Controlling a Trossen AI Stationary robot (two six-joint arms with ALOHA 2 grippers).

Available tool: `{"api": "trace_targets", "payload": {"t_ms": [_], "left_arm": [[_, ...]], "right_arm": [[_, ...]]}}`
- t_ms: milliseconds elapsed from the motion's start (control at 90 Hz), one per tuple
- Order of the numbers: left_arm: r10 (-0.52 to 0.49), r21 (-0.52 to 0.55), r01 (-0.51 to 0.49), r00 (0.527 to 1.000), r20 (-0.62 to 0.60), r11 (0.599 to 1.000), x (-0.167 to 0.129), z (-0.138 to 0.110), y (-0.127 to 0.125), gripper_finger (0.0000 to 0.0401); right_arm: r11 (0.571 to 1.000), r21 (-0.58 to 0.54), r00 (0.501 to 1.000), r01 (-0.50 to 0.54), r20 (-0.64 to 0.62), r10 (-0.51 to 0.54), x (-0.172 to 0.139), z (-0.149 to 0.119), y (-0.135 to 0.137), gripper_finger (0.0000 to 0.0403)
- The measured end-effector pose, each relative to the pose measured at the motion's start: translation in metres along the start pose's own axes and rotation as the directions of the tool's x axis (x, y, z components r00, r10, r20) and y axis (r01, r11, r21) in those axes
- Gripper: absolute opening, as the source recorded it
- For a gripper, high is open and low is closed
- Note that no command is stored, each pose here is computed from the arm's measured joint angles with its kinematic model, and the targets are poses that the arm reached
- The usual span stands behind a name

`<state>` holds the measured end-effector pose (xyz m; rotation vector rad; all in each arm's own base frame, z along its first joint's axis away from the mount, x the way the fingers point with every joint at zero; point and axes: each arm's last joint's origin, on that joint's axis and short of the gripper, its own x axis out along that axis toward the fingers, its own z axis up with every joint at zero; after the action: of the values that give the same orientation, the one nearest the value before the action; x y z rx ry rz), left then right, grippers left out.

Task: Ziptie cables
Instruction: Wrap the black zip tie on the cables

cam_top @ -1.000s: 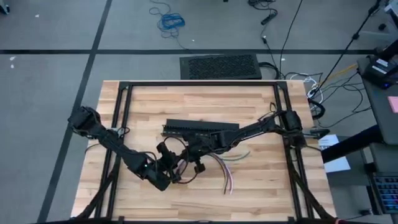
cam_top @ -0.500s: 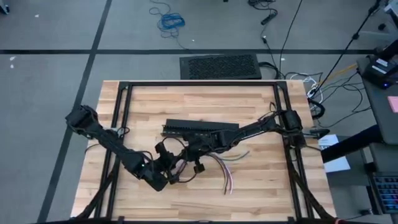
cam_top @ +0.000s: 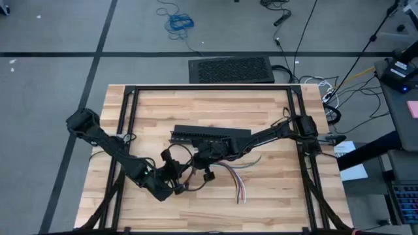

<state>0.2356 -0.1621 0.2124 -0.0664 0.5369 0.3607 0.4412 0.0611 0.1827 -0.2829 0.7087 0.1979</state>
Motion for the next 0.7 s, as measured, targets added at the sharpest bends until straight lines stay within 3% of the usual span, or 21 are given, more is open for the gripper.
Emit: {"api": "trace_targets", "payload": {"t_ms": [144,311,444,700], "left_arm": [[-0.037,-0.002,0.037,0.999,-0.005,0.999,-0.005,-0.002,-0.005,0.0081],[-0.070,-0.103,0.068,0.997,-0.022,0.992,-0.011,-0.007,-0.009,0.0137],[-0.062,-0.127,0.053,0.996,-0.065,0.990,-0.002,-0.020,-0.016,0.0146],[-0.011,-0.050,0.004,0.992,-0.127,0.999,0.039,-0.047,-0.027,0.0146]], "right_arm": [[1.000,0.014,1.000,0.015,-0.005,-0.015,0.001,-0.002,-0.005,0.0001],[1.000,0.030,1.000,0.007,-0.017,-0.007,0.003,-0.007,-0.005,0.0001],[0.998,0.022,0.997,0.054,-0.049,-0.053,0.001,-0.007,-0.004,0.0001],[0.998,0.000,0.988,0.062,-0.139,-0.061,-0.005,-0.010,0.011,0.0000]]}}
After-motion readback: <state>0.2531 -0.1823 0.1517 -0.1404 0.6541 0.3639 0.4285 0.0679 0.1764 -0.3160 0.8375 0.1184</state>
